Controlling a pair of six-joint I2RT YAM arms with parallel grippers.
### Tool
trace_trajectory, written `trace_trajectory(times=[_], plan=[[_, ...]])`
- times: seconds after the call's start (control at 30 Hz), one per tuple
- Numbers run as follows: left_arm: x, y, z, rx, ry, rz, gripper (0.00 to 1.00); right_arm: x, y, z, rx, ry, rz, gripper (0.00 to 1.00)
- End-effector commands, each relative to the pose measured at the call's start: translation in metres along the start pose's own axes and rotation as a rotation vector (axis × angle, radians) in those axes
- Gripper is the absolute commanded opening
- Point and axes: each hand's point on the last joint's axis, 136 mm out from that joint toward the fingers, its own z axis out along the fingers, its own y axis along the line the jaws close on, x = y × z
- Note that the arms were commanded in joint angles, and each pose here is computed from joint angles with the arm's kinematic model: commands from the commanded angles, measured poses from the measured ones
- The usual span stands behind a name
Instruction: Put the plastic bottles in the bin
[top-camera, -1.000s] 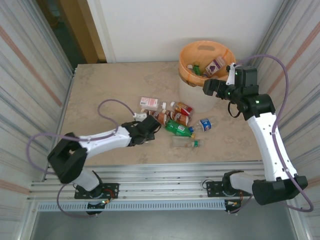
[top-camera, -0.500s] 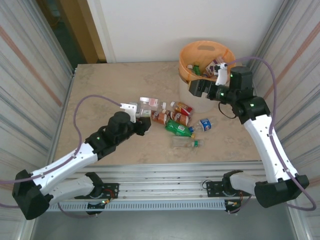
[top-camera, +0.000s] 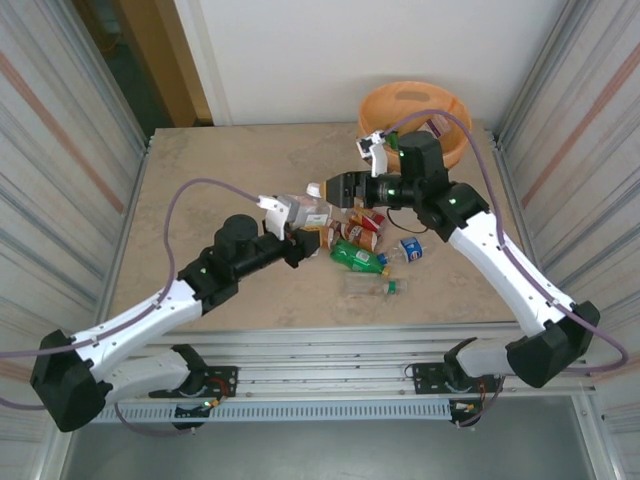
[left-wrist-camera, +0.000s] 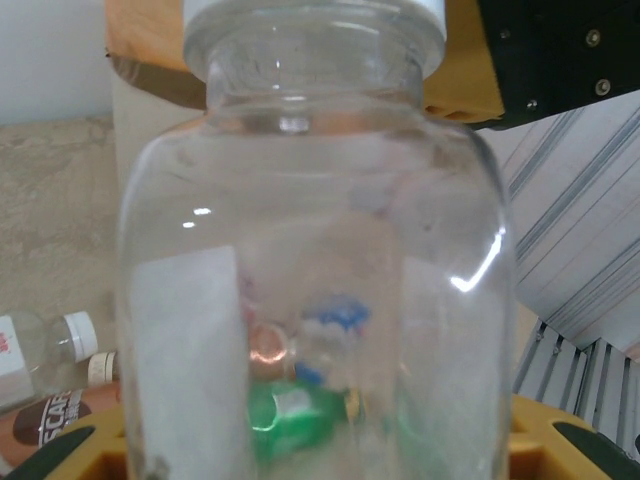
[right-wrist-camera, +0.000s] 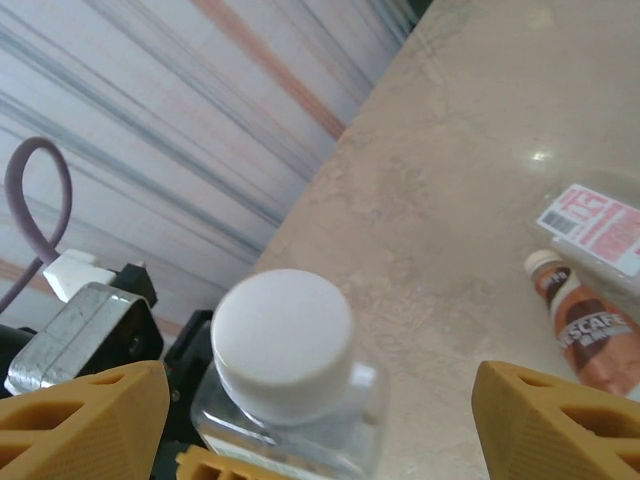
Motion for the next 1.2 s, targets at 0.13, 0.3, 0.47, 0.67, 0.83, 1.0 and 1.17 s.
trace_trajectory(times=[0.13,0.3,0.47,0.67,0.83,1.0,1.17], plan=[[-0.037,-0.018,0.001,0.077,-0.102,0.058,0.22,-0.004,0.014,0.02,-0.026,0.02,-0.018,0.7],[-0.037,-0.017,0.002,0.067,-0.1,0.067,0.23,-0.001,0.015,0.034,-0.022,0.054,-0.02,0.62],[-0.037,-0.011,0.001,0.034,-0.102,0.073,0.23,0.002,0.012,0.038,0.0,0.071,-0.021,0.38],[-0.04,-0.005,-0.002,-0.004,-0.103,0.067,0.67,-0.009,0.011,0.031,0.037,0.033,-0.038,0.09],[-0.048,-0.003,-0.016,-0.038,-0.127,0.06,0.99,-0.034,0.003,0.015,0.086,-0.028,-0.045,0.04],[-0.054,0.003,-0.035,-0.096,-0.153,0.081,0.99,-0.074,0.001,-0.021,0.143,-0.142,-0.09,0.02],[-0.049,0.014,-0.046,-0.162,-0.144,0.093,0.99,-0.126,-0.004,-0.074,0.232,-0.312,-0.14,0.0]])
